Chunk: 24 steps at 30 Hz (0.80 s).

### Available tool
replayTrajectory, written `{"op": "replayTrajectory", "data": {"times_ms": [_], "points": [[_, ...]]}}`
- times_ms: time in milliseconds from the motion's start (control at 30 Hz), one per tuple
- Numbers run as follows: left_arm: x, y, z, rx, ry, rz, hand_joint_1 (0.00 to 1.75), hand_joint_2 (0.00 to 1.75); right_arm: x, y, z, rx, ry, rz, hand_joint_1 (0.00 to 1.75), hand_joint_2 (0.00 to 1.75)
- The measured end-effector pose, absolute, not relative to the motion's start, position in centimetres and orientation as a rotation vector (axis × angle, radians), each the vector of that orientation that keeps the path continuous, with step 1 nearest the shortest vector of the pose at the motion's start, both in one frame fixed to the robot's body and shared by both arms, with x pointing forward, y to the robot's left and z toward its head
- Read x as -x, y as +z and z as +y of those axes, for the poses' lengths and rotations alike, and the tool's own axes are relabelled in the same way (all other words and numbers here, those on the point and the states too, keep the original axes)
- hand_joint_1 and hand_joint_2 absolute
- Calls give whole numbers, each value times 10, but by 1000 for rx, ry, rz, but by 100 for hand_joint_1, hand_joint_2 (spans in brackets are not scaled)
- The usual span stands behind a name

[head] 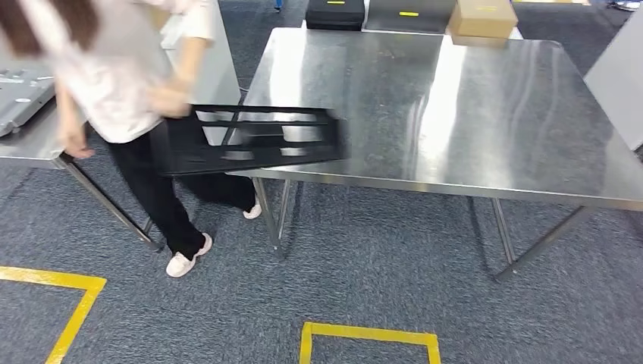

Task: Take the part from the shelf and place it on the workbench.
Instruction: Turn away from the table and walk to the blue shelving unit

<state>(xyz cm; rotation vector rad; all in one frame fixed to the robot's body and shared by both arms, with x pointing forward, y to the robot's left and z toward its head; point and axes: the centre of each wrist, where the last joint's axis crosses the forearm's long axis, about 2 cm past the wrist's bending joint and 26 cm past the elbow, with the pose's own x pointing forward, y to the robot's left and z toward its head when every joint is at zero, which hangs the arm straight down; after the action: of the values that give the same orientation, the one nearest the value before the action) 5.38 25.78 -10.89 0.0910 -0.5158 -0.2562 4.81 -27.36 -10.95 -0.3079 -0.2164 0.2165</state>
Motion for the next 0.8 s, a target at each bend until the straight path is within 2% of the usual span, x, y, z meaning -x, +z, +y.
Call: {"op": "replayTrajectory", "data": {"times_ms": [800], "points": [[-57, -108, 258, -88, -264, -530, 0, 0, -51, -109, -275, 283, 203, -214, 0, 0]]}}
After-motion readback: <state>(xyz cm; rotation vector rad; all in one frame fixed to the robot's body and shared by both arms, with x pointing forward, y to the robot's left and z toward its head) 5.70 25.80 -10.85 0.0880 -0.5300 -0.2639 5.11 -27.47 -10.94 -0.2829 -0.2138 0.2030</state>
